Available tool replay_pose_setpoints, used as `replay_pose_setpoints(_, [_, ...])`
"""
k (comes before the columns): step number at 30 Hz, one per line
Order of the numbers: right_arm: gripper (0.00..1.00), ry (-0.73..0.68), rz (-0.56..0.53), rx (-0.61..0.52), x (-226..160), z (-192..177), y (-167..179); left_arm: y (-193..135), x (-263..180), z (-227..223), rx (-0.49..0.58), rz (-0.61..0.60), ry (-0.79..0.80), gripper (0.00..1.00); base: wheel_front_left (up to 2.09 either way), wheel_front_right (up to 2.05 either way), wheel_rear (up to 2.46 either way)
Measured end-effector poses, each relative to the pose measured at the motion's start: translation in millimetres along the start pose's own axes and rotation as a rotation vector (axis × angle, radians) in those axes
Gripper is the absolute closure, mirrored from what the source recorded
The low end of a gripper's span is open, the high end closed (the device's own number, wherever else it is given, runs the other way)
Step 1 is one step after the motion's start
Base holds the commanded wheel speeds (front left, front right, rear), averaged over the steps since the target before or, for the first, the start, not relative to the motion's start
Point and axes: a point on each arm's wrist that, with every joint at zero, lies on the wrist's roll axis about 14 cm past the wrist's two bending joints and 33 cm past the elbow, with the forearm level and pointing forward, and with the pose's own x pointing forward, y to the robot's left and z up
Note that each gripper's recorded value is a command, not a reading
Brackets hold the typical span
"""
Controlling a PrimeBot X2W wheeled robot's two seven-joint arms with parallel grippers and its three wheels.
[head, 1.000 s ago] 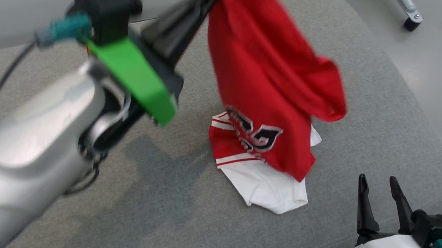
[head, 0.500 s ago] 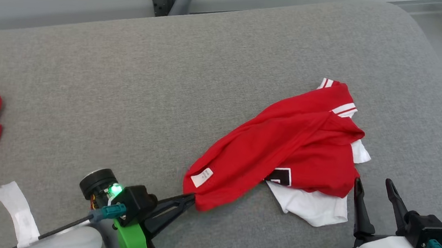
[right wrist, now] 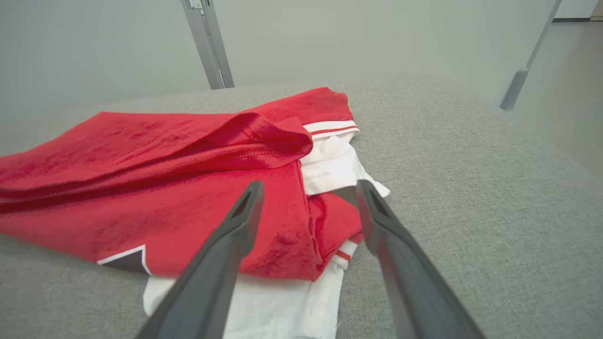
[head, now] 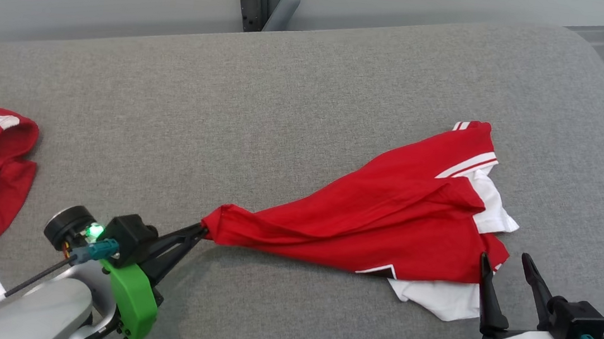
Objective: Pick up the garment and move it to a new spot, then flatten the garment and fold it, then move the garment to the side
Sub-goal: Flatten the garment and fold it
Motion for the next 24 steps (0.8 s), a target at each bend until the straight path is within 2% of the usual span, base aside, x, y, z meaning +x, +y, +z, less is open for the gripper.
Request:
replay_pose_setpoints(9, [0.00, 0.000, -0.020, -0.001, -7, 0, -6, 33, -21, -1, -0.087, 0.146, -0.032, 1.00, 0.00, 0.00, 0.00])
replay_pose_setpoints(15, [0.00, -0.002, -0.023, -0.001, -7, 1, -8, 23, -23, -10, -0.221, 0.198, -0.075, 1.00, 0.00, 0.00, 0.00])
replay_pose_setpoints(22, [0.00, -0.008, -0.030, -0.007, -8, 2, -10, -13, -24, -12, -0.227, 0.163, -0.112, 1.00, 0.00, 0.00, 0.00])
replay_pose_setpoints(23, [0.00, -0.009, -0.031, -0.009, -9, 3, -11, -19, -24, -13, -0.218, 0.152, -0.111, 0.94, 0.00, 0.00, 0.00])
replay_pose_setpoints(24, [0.00, -0.011, -0.035, -0.011, -11, 3, -12, -31, -25, -14, -0.205, 0.126, -0.109, 0.81, 0.00, 0.00, 0.00])
